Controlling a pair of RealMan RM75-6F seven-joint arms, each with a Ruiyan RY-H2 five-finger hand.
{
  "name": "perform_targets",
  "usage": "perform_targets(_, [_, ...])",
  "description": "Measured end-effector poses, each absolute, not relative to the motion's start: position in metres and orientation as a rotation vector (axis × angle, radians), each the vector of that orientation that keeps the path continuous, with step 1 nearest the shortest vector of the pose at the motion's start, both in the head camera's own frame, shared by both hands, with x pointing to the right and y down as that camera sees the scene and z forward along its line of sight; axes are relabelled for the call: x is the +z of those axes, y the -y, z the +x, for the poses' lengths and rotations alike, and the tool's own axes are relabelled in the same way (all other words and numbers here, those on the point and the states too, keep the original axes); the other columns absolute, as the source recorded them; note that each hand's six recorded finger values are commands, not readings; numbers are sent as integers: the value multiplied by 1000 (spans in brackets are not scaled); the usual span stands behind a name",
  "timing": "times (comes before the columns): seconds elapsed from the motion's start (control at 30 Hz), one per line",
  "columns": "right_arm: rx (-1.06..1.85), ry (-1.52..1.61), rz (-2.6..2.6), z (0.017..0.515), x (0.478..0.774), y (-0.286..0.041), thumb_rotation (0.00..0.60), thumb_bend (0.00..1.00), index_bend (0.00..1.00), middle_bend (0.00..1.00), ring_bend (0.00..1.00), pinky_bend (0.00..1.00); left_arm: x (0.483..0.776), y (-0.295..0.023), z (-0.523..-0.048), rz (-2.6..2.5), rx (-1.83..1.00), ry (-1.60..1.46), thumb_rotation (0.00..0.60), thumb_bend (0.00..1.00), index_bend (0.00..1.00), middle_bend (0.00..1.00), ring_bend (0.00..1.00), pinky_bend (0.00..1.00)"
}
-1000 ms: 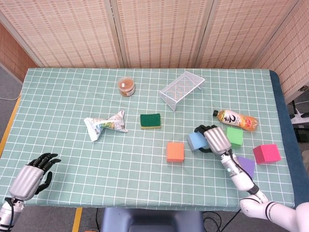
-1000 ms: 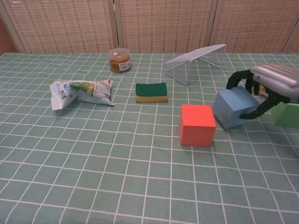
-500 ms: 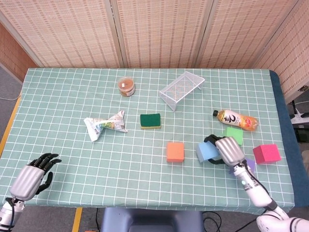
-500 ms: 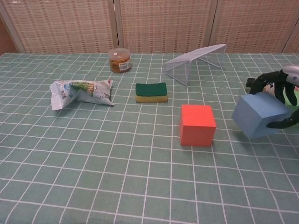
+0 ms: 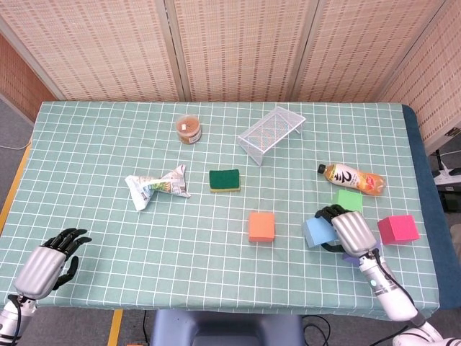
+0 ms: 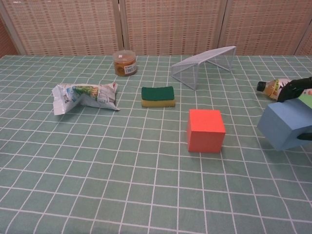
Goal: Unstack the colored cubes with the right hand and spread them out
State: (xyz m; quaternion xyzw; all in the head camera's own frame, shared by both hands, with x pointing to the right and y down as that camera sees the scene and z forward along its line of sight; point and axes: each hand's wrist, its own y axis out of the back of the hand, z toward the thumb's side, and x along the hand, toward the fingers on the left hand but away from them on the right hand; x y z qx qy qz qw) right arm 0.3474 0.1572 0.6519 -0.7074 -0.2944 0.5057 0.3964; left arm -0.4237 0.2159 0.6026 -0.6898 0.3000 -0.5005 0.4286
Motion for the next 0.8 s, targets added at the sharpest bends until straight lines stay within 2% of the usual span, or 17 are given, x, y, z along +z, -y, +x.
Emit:
perform_targets(0.1, [1226,754,-1823,350,651,-157,600,72,8,50,1,445,603,-216,-424,-1722,-1251,-752,600,674,277,199,170,428])
perform_targets(0.17, [1200,768,-1805,353,648,-157,600,72,0,10,0,406,602,-216,-424,-1723,-1250,-753,600,674,277,199,170,428])
perform_targets(0.47, [1213,833,-1671,369,625,-173,600,71,0,0,0,346,602,-215,-426,-1721,-1254,-755,600,675,277,198,170,428])
perform_targets(0.5, [1232,836,-1648,374,624,-175,600,72,0,0,0,319,603,-215,-426,-1720,-1256,-757,600,675,277,199,170,428])
perform_targets(0.63, [1326,879,-1514,401,616,-182,600,71,0,0,0,55,603,-214,-428,-1719,-1260,-762,600,675,277,199,170,428])
perform_targets(0.8, [1344,972,-1436,424,608,-185,600,71,0,0,0,31,604,-214,-427,-1719,-1262,-758,600,674,277,199,170,428])
